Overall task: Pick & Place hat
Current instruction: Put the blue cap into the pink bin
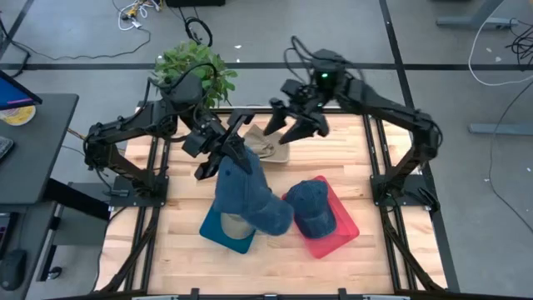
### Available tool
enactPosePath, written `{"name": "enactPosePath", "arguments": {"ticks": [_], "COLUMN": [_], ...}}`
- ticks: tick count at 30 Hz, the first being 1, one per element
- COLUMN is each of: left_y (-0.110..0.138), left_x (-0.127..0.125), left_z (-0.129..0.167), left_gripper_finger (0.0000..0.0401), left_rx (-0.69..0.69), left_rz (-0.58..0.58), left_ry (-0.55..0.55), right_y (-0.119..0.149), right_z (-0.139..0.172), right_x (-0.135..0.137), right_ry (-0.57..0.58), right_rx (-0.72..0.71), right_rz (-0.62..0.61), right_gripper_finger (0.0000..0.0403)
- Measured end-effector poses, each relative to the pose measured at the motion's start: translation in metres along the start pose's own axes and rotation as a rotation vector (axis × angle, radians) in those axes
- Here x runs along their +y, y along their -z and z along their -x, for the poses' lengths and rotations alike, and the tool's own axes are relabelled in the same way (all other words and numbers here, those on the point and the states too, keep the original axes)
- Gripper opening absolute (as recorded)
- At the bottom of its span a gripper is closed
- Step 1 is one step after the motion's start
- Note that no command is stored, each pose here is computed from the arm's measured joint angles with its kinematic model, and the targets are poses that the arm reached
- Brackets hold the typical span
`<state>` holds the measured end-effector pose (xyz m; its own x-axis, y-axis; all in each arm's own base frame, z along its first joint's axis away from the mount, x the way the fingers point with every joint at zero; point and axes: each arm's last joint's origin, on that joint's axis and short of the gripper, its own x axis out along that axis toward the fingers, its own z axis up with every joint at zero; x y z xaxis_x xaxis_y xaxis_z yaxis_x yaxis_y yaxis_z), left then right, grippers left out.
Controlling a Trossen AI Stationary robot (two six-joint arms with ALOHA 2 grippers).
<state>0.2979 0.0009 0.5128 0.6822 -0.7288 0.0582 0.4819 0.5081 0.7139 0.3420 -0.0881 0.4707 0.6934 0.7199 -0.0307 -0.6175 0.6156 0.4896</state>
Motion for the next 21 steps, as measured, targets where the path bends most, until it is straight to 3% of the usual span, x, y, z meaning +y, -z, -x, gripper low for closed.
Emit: {"name": "enactPosePath", "arguments": {"ticks": [5,9,16,21], "left_y": [-0.001,-0.001,-0.001,0.002], "left_x": [-0.001,0.0,-0.002,-0.005], "left_z": [-0.003,-0.002,-0.005,-0.005], "left_gripper_finger": [0.0004,0.0004,0.0004,0.0004], "left_rx": [0.002,0.027,0.037,0.069], "left_rz": [0.007,0.042,0.073,0.162], "left_ry": [-0.004,-0.034,-0.043,-0.031], "right_y": [0.001,0.003,0.004,0.004], "right_z": [-0.015,-0.029,-0.032,-0.033], "right_x": [-0.021,-0.022,-0.02,-0.02], "right_ry": [-0.068,-0.132,-0.13,-0.138], "right_rx": [0.0,0.019,0.018,0.022], "right_rz": [0.013,0.008,0.006,0.019], "right_gripper_finger": [0.0291,0.0291,0.0291,0.0291]}}
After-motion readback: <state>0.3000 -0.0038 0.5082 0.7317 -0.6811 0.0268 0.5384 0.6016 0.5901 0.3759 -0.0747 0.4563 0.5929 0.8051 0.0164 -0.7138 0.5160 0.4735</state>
